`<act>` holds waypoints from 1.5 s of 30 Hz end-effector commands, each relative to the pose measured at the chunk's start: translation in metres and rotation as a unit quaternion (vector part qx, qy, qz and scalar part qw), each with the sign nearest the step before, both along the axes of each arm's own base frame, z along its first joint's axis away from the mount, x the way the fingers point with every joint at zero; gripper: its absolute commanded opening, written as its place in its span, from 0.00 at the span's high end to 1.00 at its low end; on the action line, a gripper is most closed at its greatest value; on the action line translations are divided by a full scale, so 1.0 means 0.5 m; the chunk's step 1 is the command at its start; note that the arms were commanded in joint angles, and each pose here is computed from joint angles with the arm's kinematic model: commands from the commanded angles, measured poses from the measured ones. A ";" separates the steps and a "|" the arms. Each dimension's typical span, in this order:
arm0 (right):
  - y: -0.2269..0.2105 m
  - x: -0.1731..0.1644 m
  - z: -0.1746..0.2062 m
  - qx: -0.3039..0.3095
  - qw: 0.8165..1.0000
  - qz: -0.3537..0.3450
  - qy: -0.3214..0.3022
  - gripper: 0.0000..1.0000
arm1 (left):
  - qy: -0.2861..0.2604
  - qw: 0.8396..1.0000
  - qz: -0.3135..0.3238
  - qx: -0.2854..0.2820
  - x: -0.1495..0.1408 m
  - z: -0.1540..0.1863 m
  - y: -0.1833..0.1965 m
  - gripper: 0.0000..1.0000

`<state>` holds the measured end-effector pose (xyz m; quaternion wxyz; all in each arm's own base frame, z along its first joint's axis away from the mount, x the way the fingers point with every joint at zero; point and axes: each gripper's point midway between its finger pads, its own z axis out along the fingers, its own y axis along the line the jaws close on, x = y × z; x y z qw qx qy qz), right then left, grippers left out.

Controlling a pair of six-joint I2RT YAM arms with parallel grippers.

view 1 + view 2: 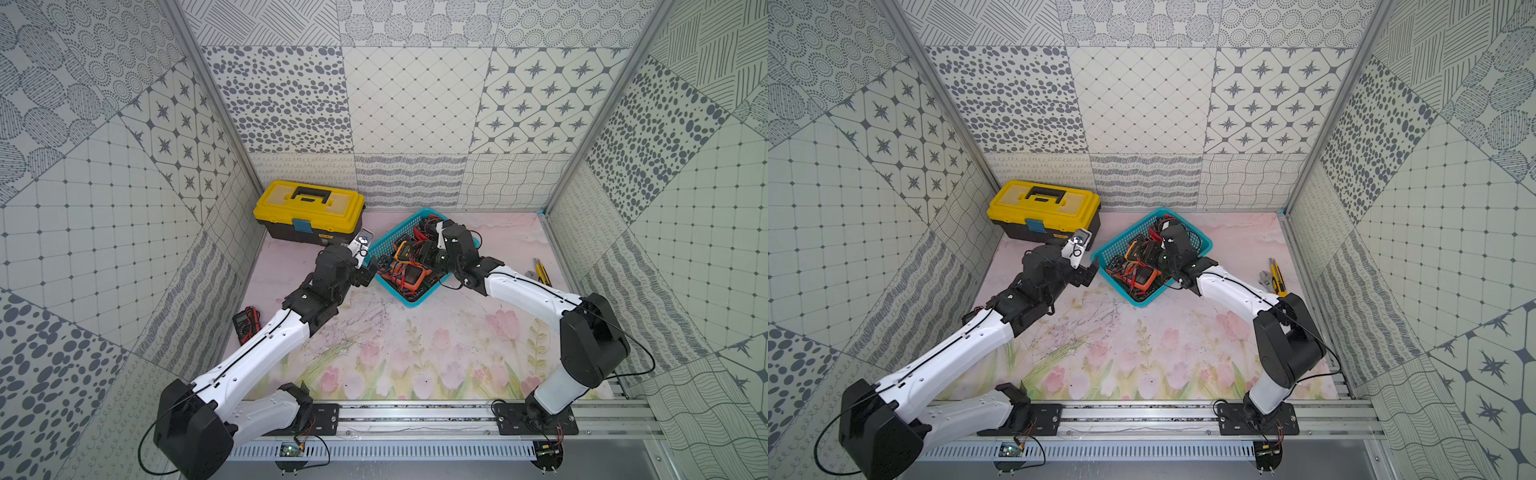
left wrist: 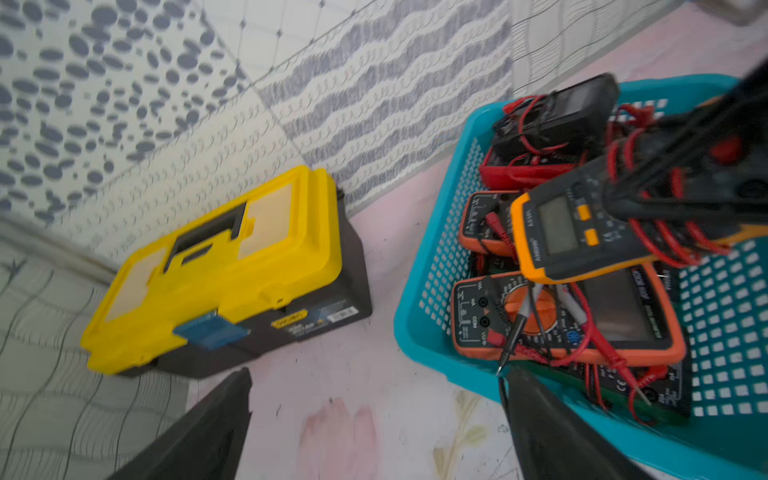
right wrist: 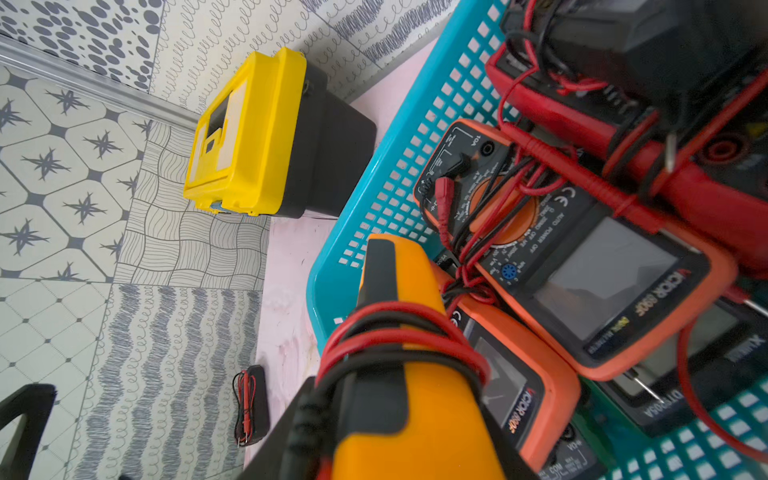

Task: Put the multimeter into the basket
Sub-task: Place the multimeter in the basket.

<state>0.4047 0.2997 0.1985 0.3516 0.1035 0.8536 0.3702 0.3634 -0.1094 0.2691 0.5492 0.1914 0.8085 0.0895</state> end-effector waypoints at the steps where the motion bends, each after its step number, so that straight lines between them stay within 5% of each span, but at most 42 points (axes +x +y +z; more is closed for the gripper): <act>1: -0.022 0.077 0.069 0.025 0.991 -0.091 -0.097 0.86 | 0.187 0.932 0.285 -0.127 -0.127 -0.141 0.205 0.01; 4: -0.016 0.102 0.064 0.025 0.988 -0.103 -0.109 0.85 | 0.204 0.902 0.348 -0.156 -0.156 -0.167 0.266 0.02; 16: 0.016 0.158 -0.026 0.017 0.992 -0.106 -0.066 0.77 | 0.224 0.846 0.454 -0.165 -0.198 -0.232 0.365 0.01; 19: 0.014 0.153 -0.065 -0.002 0.994 -0.102 -0.040 0.67 | 0.232 0.833 0.471 -0.173 -0.206 -0.240 0.384 0.01; 26: -0.023 0.112 -0.120 -0.045 0.993 -0.109 0.000 0.17 | 0.231 0.827 0.481 -0.177 -0.211 -0.230 0.408 0.01; 29: -0.041 0.097 -0.113 -0.052 0.992 -0.112 -0.003 0.06 | 0.235 0.824 0.486 -0.171 -0.215 -0.232 0.416 0.01; 40: -0.098 0.057 -0.064 -0.087 0.988 -0.123 -0.022 0.01 | 0.250 0.803 0.512 -0.172 -0.230 -0.246 0.450 0.01; 45: -0.133 0.027 -0.015 -0.102 0.986 -0.124 -0.048 0.01 | 0.274 0.758 0.560 -0.189 -0.255 -0.277 0.476 0.02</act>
